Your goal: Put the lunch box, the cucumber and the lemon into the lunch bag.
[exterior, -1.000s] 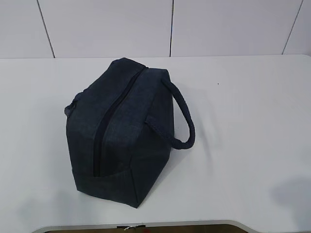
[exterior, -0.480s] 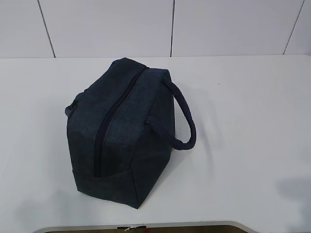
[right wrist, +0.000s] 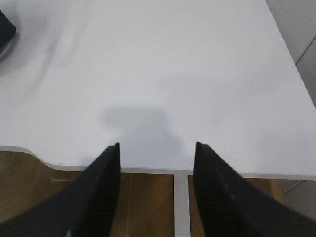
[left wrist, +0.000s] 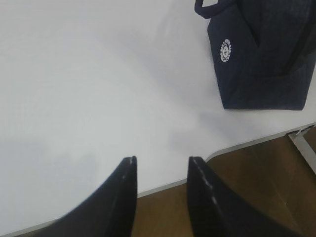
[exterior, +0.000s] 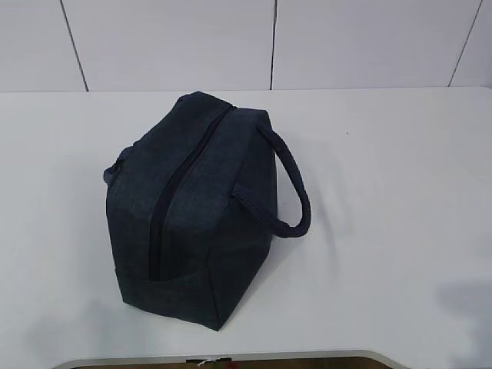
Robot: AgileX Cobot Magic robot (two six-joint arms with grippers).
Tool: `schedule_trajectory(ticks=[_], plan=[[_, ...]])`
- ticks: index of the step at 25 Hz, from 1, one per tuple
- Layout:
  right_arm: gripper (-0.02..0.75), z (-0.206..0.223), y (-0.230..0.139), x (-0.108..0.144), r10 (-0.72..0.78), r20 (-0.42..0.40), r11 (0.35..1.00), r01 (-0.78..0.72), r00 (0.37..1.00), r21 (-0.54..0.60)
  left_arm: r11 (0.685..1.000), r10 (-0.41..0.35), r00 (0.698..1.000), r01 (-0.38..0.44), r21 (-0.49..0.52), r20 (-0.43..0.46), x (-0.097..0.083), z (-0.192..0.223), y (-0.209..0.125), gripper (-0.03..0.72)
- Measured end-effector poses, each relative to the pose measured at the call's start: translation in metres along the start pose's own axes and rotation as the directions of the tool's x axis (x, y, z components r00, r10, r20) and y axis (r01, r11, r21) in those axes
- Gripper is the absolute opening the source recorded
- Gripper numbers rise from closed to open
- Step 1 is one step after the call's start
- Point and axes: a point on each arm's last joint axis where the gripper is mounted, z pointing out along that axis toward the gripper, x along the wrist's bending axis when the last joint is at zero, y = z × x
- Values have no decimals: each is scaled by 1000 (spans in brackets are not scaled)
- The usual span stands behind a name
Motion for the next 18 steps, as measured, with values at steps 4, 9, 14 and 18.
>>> schedule_trajectory(ticks=[4, 9, 14, 18], plan=[[390, 0, 0, 0, 2, -1, 1000, -2, 1000, 0, 1000, -1, 1000, 1, 0, 1, 0, 0, 0, 242], [390, 0, 0, 0, 3, -3, 1000, -3, 1000, 0, 1000, -1, 1000, 1, 0, 1, 0, 0, 0, 242], [390, 0, 0, 0, 5, -3, 1000, -5, 1000, 0, 1000, -1, 1000, 1, 0, 1, 0, 0, 0, 242], [390, 0, 0, 0, 6, -3, 1000, -6, 1000, 0, 1000, -1, 1000, 1, 0, 1, 0, 0, 0, 242]])
